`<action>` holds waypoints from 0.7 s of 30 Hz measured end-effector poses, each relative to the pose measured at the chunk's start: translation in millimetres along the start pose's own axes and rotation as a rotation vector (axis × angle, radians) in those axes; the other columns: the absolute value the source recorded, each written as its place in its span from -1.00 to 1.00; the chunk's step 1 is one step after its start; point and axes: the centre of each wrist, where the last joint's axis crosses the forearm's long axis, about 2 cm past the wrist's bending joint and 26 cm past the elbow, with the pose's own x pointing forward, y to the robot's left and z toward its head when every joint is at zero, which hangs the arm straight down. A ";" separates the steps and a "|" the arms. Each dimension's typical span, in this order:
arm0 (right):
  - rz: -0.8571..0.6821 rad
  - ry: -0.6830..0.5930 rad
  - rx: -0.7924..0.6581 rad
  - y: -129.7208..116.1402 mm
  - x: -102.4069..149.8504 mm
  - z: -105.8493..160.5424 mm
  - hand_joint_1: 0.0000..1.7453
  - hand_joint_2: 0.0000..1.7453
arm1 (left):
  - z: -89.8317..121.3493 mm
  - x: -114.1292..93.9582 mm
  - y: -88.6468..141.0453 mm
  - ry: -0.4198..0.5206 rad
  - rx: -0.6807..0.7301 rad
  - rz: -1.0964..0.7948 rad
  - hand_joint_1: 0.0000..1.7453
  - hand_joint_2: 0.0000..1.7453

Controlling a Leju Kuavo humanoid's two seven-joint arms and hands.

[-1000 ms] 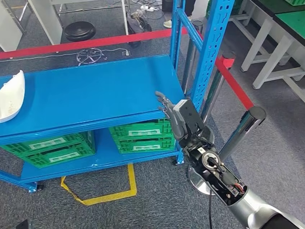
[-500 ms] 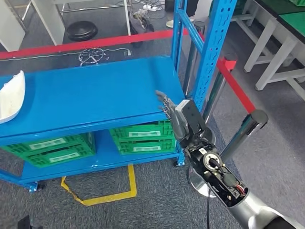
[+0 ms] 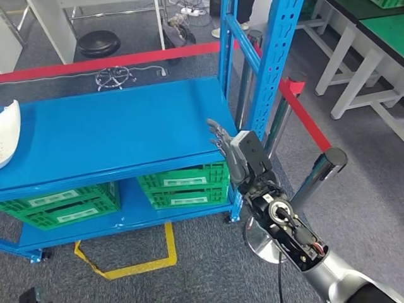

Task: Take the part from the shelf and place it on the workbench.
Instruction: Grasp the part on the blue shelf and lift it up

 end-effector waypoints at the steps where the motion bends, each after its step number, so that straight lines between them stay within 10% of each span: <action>1: 0.000 -0.001 0.000 -0.1 0.1 -0.2 -1.00 -1.00 | 0.0 0.1 0.0 0.000 0.000 0.000 -1.00 -1.00; 21: 0.006 -0.009 -0.001 -1.8 1.0 -2.9 -1.00 -1.00 | 0.3 0.0 -1.4 0.000 -0.001 0.001 -1.00 -1.00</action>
